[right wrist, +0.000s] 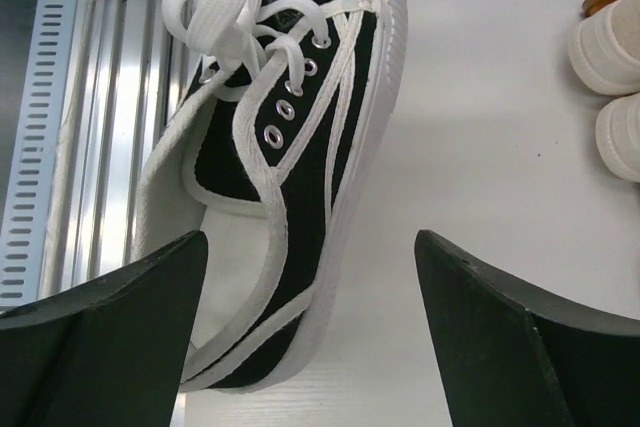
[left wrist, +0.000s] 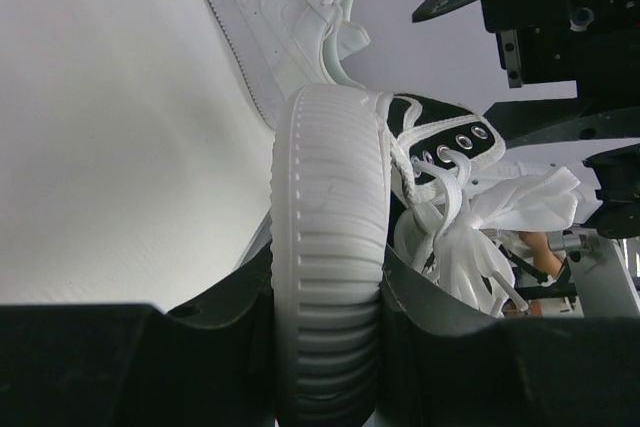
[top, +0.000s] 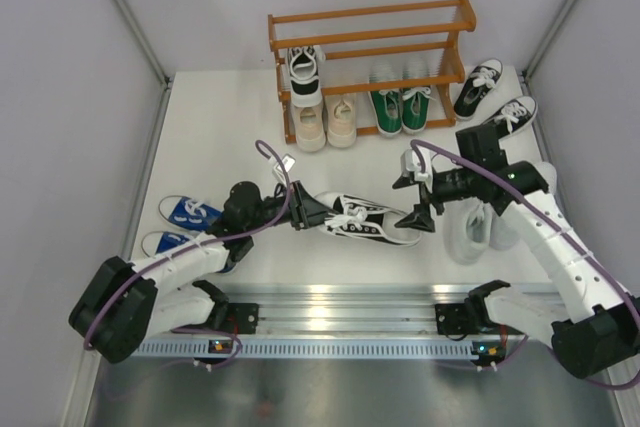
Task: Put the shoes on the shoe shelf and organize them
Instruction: Pick up the shoe at the center of the board, then place the shoe at the shoe shelf.
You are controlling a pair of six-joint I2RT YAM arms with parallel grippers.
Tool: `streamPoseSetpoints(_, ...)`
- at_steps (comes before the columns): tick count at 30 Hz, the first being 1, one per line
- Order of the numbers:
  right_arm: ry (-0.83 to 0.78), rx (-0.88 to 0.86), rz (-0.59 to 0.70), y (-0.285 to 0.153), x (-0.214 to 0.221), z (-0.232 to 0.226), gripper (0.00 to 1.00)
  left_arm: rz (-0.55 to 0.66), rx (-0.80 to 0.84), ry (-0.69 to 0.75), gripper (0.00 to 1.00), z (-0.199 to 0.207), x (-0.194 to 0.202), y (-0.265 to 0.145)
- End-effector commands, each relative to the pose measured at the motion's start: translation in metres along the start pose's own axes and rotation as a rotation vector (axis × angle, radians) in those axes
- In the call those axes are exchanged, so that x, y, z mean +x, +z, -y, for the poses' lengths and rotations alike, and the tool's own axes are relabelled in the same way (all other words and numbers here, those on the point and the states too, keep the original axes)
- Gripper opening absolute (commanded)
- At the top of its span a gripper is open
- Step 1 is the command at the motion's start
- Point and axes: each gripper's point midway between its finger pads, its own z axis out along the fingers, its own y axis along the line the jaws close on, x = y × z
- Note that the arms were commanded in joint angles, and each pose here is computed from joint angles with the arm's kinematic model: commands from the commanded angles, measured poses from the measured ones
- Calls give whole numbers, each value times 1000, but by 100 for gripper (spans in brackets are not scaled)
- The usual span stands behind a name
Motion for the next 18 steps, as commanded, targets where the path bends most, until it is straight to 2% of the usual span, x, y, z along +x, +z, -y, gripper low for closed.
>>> streamPoseSetpoints(1,-55,16,30,3,-6,8,83,54,136,100,0,41,-19,-3)
streamPoseSetpoints(2,-55,18,20,5,-3,8,77,54,136,100,0,41,-19,-3)
streamPoseSetpoints(4,-70,31,-8,9,1,10,74,53,134,97,0,40,-19,-2)
streamPoseSetpoints(5,-63,30,-18,11,3,9,67,52,133,96,0,40,-19,-2)
streamPoseSetpoints(8,-79,59,-52,18,6,16,55,42,137,94,0,41,-19,0)
streamPoseSetpoints(13,-111,77,-71,27,7,21,49,46,139,92,0,43,-21,1)
streamPoseSetpoints(17,-123,70,-68,31,5,21,22,49,138,94,0,43,-22,1)
streamPoseSetpoints(18,-123,68,-66,31,4,21,5,52,139,97,0,43,-23,1)
